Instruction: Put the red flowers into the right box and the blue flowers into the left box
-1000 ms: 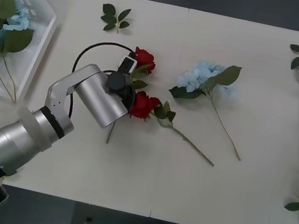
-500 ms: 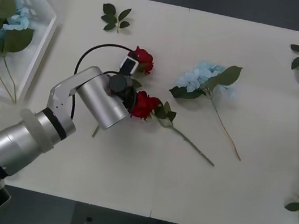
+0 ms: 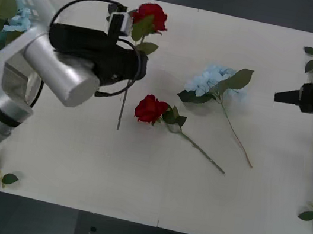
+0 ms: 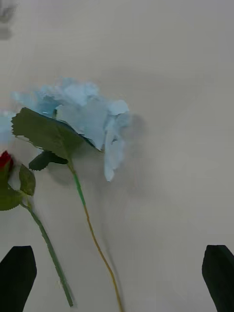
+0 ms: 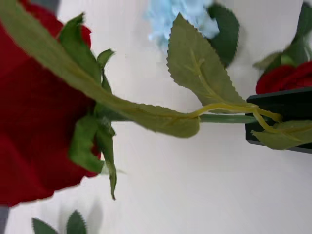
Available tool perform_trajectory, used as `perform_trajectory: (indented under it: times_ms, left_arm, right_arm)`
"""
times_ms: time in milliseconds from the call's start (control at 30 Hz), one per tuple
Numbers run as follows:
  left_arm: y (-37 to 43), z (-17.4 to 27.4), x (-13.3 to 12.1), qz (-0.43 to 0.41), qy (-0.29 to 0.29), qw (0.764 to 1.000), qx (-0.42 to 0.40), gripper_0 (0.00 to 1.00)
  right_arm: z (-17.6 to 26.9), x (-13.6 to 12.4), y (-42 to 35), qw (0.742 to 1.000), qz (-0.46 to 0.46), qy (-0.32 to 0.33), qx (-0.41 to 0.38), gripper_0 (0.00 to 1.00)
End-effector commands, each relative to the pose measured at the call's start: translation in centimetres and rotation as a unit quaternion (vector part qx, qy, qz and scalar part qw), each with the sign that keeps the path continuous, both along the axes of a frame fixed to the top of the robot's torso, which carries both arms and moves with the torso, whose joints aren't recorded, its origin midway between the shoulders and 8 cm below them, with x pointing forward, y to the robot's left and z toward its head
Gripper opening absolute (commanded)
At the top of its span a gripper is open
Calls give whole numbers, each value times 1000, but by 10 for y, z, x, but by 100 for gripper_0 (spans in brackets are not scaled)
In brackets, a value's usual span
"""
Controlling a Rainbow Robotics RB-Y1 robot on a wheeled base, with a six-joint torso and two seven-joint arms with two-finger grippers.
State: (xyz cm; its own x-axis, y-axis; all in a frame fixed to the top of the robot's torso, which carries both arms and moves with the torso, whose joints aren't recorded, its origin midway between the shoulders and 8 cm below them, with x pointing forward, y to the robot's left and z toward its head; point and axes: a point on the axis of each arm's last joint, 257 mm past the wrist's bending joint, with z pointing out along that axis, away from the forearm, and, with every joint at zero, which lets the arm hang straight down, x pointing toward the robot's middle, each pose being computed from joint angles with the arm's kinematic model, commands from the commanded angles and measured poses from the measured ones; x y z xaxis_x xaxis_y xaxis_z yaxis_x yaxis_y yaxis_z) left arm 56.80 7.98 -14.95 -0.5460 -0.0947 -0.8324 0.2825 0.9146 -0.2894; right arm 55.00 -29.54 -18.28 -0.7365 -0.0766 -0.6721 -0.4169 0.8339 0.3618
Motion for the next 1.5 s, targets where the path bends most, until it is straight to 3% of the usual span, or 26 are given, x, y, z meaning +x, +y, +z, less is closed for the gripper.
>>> perform_trajectory:
  times_ms: [33, 167, 333, 533, 700, 900, 1000, 1133, 1500]
  left_arm:
    - [-7, 60, -17, -50, -41, 997, -38, 0]
    - [-13, 89, -38, -116, -46, 989, -78, 0]
    - [3, 98, -77, -222, -3, 971, -93, 0]
    - [6, 90, -118, -373, -35, 922, -101, 0]
    - [-24, 89, -132, -441, -133, 874, -152, 0]
    - [-81, 104, -136, -430, -203, 847, -238, 0]
    - [-110, 118, -138, -411, -207, 836, -298, 0]
    - [-140, 129, -139, -386, -201, 827, -356, 0]
    - [-183, 134, -142, -360, -194, 824, -393, 0]
  right_arm:
    - [5, 10, 43, 998, 39, -43, -9, 100]
    - [13, 10, 73, 996, 60, -61, 8, 100]
    - [43, -5, 96, 989, 89, -92, 70, 100]
    - [74, -57, 119, 968, 164, -119, 149, 100]
    - [85, -113, 130, 945, 224, -143, 190, 100]
    - [88, -151, 151, 922, 260, -183, 223, 100]
    - [83, -161, 166, 910, 275, -201, 237, 100]
    - [71, -165, 178, 904, 294, -218, 222, 100]
    - [51, -171, 202, 903, 302, -207, 224, 100]
